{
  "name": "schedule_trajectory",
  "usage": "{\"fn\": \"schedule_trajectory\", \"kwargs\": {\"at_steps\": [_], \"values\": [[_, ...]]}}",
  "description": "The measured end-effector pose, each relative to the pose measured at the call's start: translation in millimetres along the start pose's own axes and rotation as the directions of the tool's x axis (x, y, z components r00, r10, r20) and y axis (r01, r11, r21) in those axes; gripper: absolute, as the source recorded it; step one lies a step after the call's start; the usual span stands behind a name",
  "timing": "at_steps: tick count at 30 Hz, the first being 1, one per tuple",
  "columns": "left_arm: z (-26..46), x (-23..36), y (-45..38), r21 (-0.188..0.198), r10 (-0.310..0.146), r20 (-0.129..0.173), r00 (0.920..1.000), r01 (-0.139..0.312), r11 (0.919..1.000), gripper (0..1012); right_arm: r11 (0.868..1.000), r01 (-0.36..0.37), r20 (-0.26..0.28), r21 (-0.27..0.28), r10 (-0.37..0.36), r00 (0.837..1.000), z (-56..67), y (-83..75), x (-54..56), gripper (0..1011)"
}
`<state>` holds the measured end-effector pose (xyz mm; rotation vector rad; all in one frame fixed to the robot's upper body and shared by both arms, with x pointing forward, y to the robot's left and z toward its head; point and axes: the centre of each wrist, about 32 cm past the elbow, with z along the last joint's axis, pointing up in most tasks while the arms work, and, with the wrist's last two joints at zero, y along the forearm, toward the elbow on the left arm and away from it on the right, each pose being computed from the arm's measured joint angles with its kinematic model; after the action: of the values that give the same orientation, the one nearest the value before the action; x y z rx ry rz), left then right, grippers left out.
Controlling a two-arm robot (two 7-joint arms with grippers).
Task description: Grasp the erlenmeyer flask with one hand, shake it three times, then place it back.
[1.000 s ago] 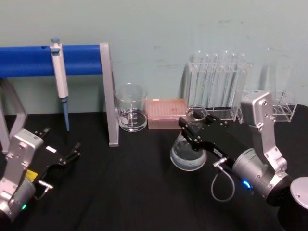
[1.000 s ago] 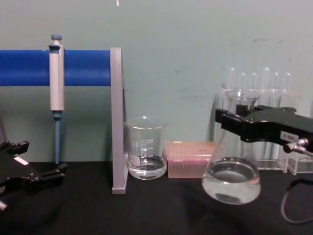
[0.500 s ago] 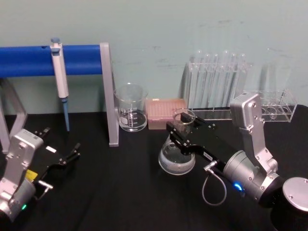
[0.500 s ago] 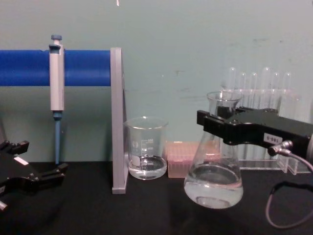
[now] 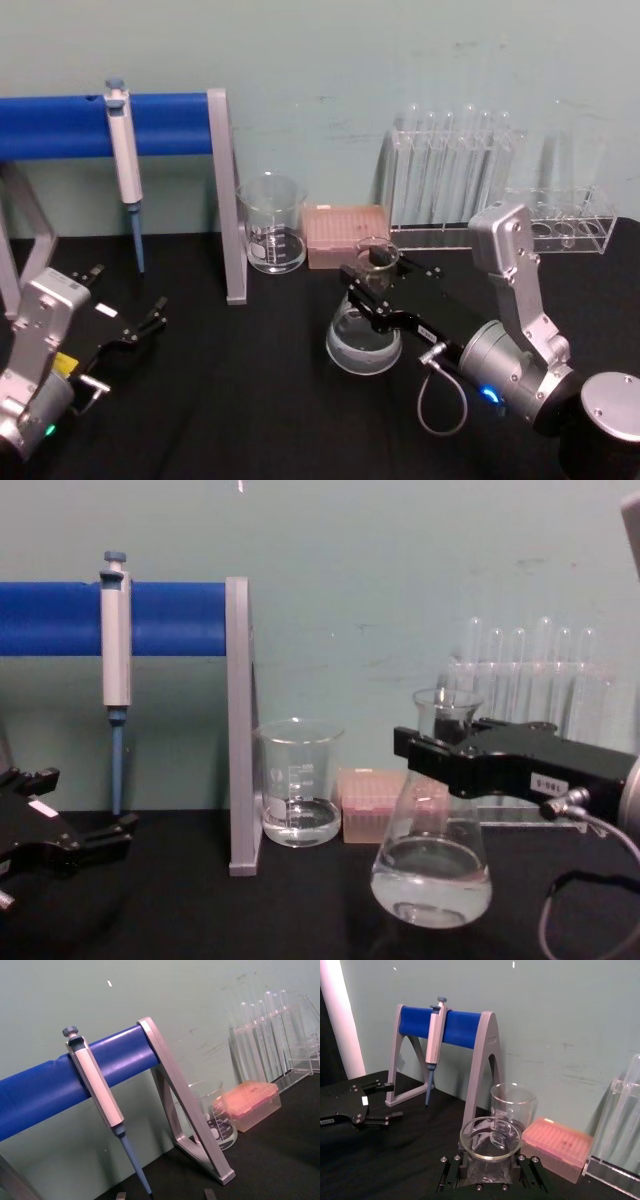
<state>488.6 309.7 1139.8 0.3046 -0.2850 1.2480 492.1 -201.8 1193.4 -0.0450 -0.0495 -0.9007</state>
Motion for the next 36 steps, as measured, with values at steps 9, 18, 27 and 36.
{"fn": "schedule_trajectory", "kwargs": {"at_steps": [9,18,27,36], "values": [[0.0,0.0,0.0,0.000,0.000,0.000,1.0000,0.000,1.0000,1001,1.000,-0.008,-0.005,-0.012,0.008,1.000,-8.0,0.8,1.3,451],[0.0,0.0,0.0,0.000,0.000,0.000,1.0000,0.000,1.0000,1001,0.999,-0.034,-0.013,-0.022,0.034,0.999,-15.1,-1.9,0.3,451],[0.0,0.0,0.0,0.000,0.000,0.000,1.0000,0.000,1.0000,1001,0.998,-0.048,-0.014,-0.040,0.047,0.999,-21.9,-5.5,-1.0,451],[0.0,0.0,0.0,0.000,0.000,0.000,1.0000,0.000,1.0000,1001,0.997,-0.060,-0.012,-0.045,0.060,0.998,-28.6,-6.6,-1.1,451]]}}
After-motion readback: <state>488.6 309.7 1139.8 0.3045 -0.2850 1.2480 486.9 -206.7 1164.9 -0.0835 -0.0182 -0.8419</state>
